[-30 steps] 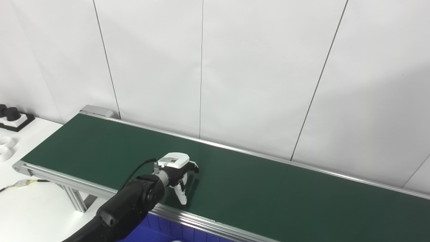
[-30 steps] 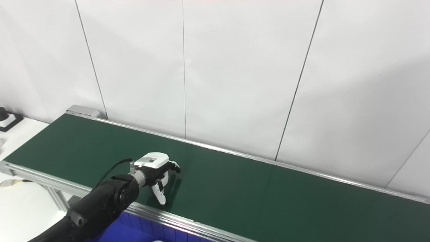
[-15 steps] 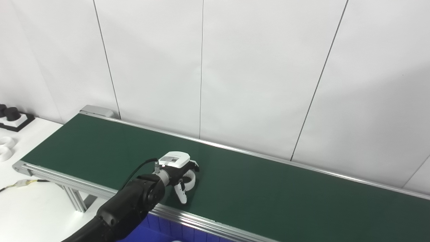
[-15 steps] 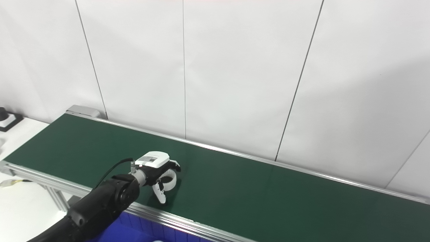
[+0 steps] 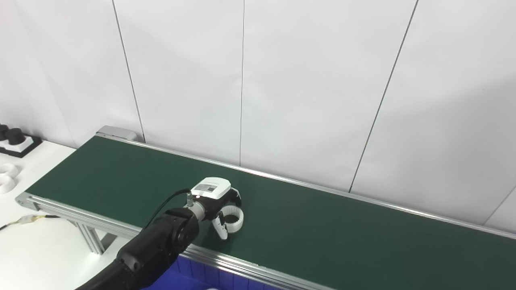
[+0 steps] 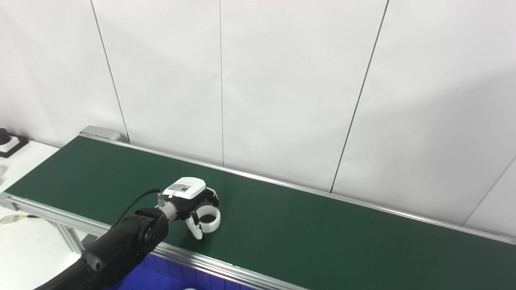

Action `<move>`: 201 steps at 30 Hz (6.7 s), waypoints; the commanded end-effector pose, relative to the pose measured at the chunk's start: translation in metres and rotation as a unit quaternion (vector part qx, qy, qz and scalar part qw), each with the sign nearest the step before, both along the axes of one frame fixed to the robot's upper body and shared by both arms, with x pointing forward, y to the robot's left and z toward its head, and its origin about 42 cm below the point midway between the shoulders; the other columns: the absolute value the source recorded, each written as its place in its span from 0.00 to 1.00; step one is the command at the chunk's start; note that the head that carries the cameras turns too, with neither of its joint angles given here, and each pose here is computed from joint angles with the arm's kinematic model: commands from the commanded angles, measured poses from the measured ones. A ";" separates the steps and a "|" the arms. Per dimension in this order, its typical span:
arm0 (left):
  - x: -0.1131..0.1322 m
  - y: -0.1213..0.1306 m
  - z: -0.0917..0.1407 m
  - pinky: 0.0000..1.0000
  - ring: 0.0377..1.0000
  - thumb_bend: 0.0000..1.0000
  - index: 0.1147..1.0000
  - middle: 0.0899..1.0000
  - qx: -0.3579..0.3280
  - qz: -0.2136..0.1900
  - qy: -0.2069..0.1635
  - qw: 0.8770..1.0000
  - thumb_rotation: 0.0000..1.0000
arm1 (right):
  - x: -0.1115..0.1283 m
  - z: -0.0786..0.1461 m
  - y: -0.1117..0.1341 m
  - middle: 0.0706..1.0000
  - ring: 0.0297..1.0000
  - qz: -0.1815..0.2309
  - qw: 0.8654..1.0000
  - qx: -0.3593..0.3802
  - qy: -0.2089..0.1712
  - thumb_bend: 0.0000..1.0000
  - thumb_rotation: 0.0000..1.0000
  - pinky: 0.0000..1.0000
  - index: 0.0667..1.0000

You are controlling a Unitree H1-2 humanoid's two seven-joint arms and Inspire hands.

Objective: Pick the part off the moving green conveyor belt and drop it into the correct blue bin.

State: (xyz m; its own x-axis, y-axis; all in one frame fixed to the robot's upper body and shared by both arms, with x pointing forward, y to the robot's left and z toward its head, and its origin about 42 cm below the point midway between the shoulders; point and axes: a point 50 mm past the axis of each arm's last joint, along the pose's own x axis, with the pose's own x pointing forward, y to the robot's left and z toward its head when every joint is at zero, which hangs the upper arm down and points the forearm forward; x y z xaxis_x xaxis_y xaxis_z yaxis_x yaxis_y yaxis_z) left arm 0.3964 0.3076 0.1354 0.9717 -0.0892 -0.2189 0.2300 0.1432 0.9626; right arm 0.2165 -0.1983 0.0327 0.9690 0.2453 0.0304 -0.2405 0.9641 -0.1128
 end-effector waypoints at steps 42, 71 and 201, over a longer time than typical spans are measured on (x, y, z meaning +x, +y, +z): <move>-0.032 -0.034 0.071 0.62 0.44 0.50 0.43 0.41 -0.082 -0.076 -0.114 0.987 0.00 | 0.002 0.013 -0.002 0.83 0.79 0.001 1.000 0.004 -0.024 0.35 0.80 0.71 0.91; -0.155 -0.056 0.117 0.59 0.42 0.50 0.45 0.38 -0.160 -0.115 -0.127 0.972 0.00 | -0.001 0.021 -0.021 0.81 0.78 -0.005 1.000 0.001 -0.028 0.45 0.79 0.70 0.89; -0.187 -0.090 -0.088 0.73 0.72 0.50 0.77 0.74 -0.688 0.051 0.010 0.724 0.53 | 0.007 0.021 0.039 0.78 0.75 -0.009 1.000 -0.003 -0.016 0.59 0.73 0.67 0.86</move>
